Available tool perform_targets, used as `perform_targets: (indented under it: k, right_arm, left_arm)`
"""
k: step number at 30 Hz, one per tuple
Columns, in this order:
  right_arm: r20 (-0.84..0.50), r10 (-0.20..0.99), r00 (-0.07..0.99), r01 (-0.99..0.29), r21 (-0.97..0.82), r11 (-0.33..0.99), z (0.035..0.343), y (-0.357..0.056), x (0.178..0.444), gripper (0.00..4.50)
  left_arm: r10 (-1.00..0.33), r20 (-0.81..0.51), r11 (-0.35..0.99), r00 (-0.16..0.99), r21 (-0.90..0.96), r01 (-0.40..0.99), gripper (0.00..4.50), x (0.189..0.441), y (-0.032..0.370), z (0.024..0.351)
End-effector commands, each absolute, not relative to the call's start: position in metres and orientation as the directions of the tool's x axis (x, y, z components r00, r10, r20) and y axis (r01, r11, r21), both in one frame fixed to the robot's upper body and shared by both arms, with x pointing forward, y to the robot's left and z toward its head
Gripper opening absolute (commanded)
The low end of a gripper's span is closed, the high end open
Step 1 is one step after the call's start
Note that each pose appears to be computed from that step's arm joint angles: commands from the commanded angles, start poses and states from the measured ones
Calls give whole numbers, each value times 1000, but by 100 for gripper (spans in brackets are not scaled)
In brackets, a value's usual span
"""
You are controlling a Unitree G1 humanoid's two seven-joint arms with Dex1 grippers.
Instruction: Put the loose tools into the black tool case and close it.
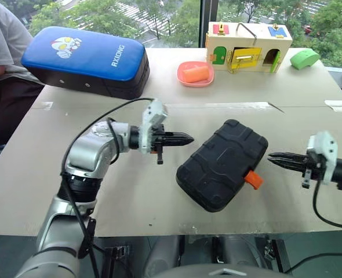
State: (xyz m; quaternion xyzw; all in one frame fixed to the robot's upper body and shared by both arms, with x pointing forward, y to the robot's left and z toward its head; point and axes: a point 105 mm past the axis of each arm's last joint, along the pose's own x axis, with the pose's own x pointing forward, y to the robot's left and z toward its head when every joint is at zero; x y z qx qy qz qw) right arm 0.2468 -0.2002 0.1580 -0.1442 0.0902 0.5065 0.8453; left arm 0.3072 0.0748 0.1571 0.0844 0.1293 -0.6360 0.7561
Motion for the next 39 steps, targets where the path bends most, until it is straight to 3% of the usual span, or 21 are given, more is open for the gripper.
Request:
perform_targets:
  k: [1,4,9,15,18,21,27,34,39]
  right_arm:
    - [-307,861,405,-914,-110,390,153,-182,231,0]
    - [-323,859,397,-916,-88,390,138,-173,228,0]
    - [-375,851,368,-921,-23,388,114,-170,218,0]
    - [-411,818,403,-901,-20,434,97,-172,223,0]
    - [-381,828,412,-900,-25,436,107,-170,223,0]
    - [-302,870,390,-911,16,413,135,-164,218,0]
    - [-292,893,341,-927,52,371,156,-157,211,0]
    - [-377,830,412,-893,13,450,132,-161,226,0]
    - [-416,811,412,-888,16,460,122,-174,222,0]
  left_arm:
    - [-932,-347,114,107,-1,993,5,303,54,139]
    - [-928,-371,44,31,-26,999,5,295,47,129]
    - [-908,-418,36,27,-14,999,5,293,48,117]
    - [-903,-430,-6,-3,7,1000,5,288,47,116]
    - [-905,-424,-5,2,15,1000,5,290,45,117]
    - [-907,-421,-7,4,24,1000,5,292,45,117]
    - [-908,-419,-26,-6,41,999,5,293,40,118]
    - [-909,-417,-39,-11,59,998,5,295,36,118]
    - [-909,-417,-41,-12,61,997,5,295,36,119]
